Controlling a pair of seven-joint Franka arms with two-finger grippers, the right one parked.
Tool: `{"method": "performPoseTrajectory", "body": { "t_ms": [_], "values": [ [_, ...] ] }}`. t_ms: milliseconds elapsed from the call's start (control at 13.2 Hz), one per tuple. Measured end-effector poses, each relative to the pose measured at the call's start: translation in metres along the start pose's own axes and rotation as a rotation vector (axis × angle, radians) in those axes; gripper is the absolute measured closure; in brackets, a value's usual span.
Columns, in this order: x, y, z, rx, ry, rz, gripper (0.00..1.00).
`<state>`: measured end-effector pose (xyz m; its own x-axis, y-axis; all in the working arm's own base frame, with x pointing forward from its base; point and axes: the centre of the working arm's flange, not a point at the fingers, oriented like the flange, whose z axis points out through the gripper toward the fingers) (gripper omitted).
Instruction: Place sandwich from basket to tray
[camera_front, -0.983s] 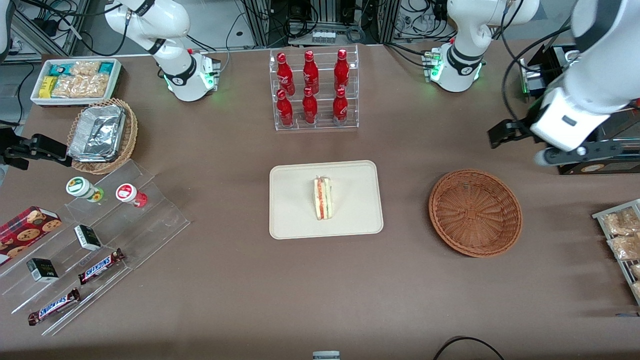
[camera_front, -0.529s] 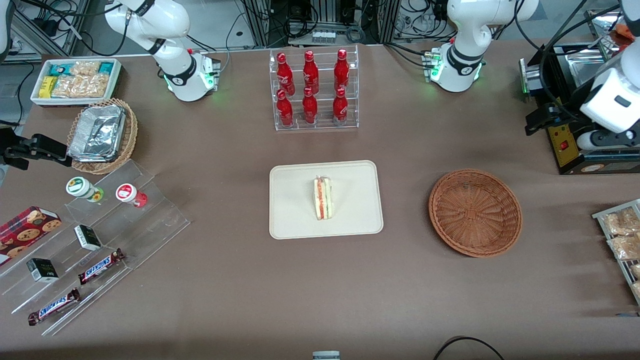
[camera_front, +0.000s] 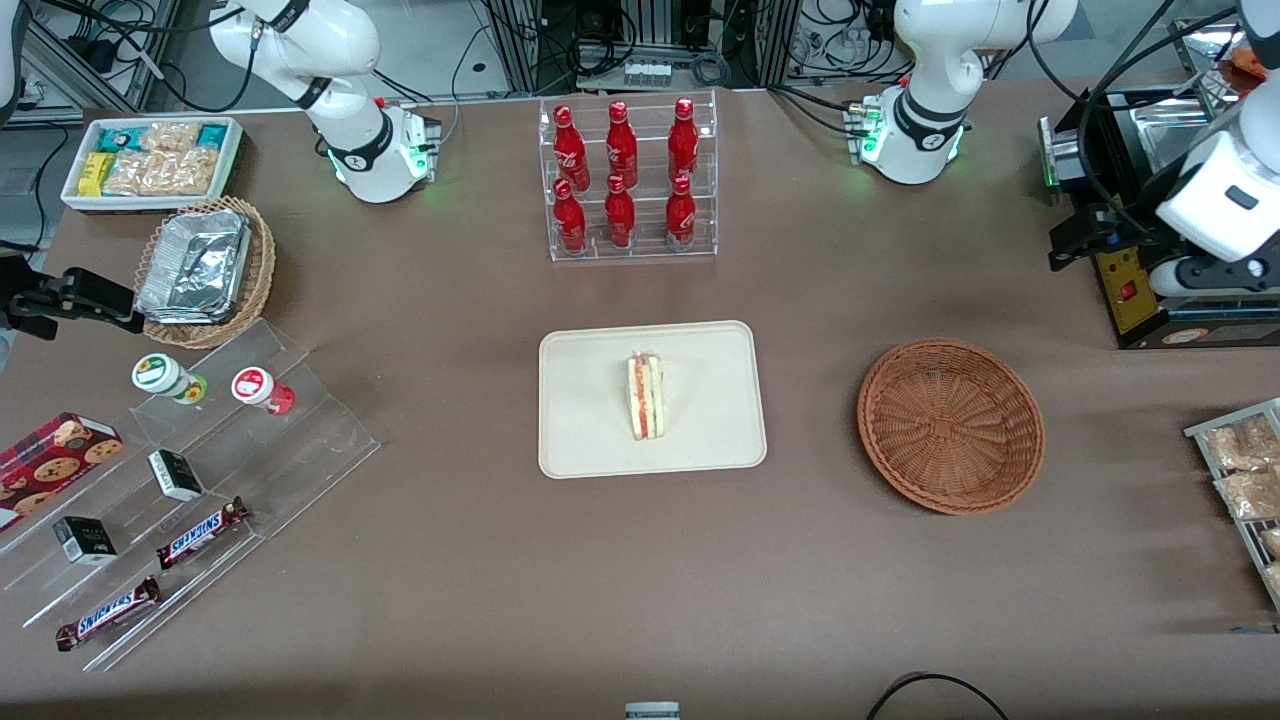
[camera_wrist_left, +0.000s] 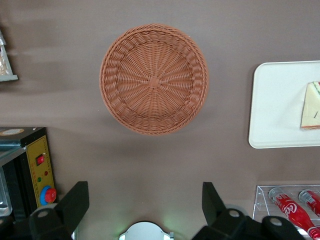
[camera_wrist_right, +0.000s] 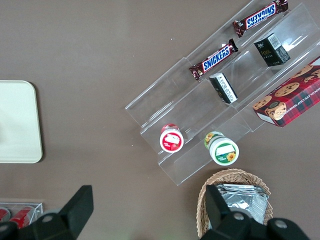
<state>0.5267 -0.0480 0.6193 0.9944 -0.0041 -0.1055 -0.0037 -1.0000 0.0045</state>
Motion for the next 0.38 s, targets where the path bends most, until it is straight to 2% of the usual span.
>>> {"method": "performPoseTrajectory", "body": {
  "t_ms": [227, 378],
  "values": [
    [0.0035, 0.0059, -0.0006, 0.037, 0.007, 0.015, 0.0],
    [0.0038, 0.0044, -0.0037, 0.044, 0.014, 0.013, 0.0]
  ]
}}
